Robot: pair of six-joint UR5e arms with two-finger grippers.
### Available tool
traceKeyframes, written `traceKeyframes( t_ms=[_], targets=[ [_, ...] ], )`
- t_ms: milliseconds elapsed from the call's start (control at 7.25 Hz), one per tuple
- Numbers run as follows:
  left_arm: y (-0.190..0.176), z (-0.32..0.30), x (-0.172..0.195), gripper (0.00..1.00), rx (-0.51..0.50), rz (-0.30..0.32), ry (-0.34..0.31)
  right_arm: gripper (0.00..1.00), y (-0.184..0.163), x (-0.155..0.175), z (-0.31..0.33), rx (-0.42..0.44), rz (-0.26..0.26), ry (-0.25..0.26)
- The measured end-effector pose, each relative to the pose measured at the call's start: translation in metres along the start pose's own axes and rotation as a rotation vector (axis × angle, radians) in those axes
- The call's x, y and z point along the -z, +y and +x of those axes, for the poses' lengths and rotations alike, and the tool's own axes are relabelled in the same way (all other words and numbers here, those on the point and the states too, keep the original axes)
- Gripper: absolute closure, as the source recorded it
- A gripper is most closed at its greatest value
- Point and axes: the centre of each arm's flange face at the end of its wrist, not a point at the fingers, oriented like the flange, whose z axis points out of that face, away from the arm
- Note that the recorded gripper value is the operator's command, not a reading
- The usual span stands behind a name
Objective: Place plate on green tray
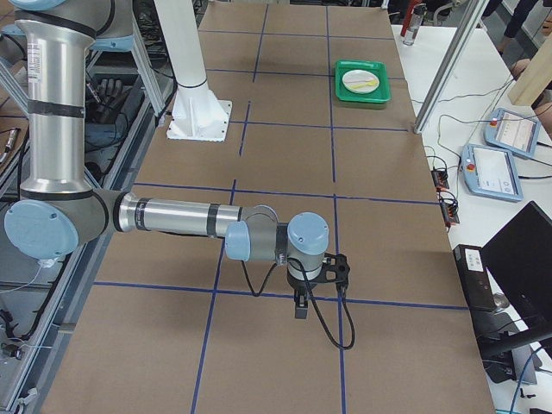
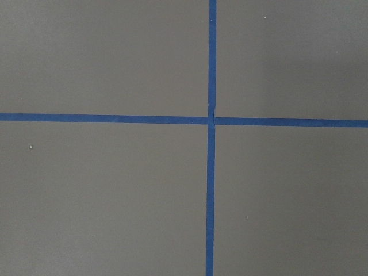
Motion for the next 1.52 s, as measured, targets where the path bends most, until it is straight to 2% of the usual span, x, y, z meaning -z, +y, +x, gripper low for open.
traceKeyframes(
  t_ms=[414,828,1517],
  targets=[
    [0.001,0.008,0.014,0.0,-0.021,0.002,-0.017,0.0,0.0,0.0,0.0,0.0,0.001,0.0],
    [0.006,0.0,0.006,0.0,-0.119,-0.028,-0.024,0.0,0.0,0.0,0.0,0.0,0.0,0.0],
    [0.012,-0.005,0.001,0.0,-0.121,-0.043,-0.023,0.0,0.0,0.0,0.0,0.0,0.0,0.0]
  ],
)
